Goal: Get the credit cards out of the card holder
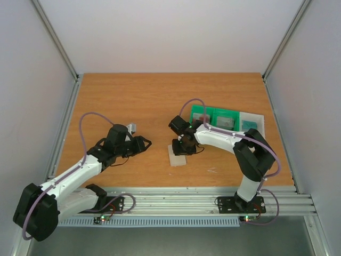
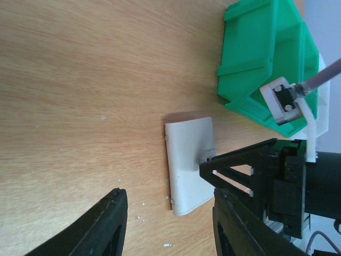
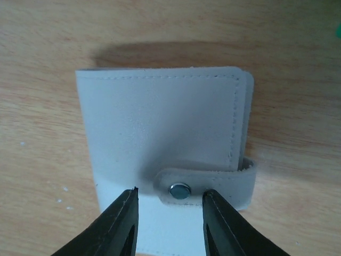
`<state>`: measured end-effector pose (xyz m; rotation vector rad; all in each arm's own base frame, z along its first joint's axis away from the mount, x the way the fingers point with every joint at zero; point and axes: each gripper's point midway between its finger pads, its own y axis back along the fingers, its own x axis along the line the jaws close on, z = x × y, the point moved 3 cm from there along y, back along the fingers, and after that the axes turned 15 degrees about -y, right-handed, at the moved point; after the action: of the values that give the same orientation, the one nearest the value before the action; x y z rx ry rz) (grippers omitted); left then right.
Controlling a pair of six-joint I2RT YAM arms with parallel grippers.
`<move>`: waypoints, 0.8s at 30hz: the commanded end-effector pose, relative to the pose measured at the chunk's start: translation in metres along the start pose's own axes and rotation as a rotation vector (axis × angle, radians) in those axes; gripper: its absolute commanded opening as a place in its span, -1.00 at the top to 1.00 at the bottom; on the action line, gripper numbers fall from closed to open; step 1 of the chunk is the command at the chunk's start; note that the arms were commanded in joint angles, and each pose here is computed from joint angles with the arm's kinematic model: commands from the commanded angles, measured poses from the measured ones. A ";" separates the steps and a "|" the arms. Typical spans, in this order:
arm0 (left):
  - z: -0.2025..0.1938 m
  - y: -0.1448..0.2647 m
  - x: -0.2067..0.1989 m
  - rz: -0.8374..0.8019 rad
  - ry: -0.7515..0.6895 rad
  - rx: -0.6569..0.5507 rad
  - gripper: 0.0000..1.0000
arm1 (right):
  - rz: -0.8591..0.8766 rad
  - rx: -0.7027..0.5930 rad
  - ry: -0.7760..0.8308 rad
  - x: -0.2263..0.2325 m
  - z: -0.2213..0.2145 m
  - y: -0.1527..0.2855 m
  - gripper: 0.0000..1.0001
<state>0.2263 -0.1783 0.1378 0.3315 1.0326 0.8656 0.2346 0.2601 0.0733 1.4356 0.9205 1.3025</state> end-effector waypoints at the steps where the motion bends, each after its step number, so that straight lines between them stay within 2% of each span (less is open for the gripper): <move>1: -0.008 0.003 0.009 0.032 -0.027 0.006 0.10 | -0.059 -0.034 0.008 0.002 0.004 -0.010 0.30; 12: -0.013 0.004 0.011 0.027 -0.021 0.002 0.09 | -0.225 -0.135 0.062 -0.004 0.012 -0.005 0.30; 24: -0.016 0.005 0.015 0.043 -0.016 0.004 0.09 | -0.242 -0.124 0.094 -0.002 0.013 -0.016 0.28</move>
<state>0.2130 -0.1690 0.1252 0.3670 1.0399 0.8825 0.2471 0.2572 0.0600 1.1682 1.0024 1.2236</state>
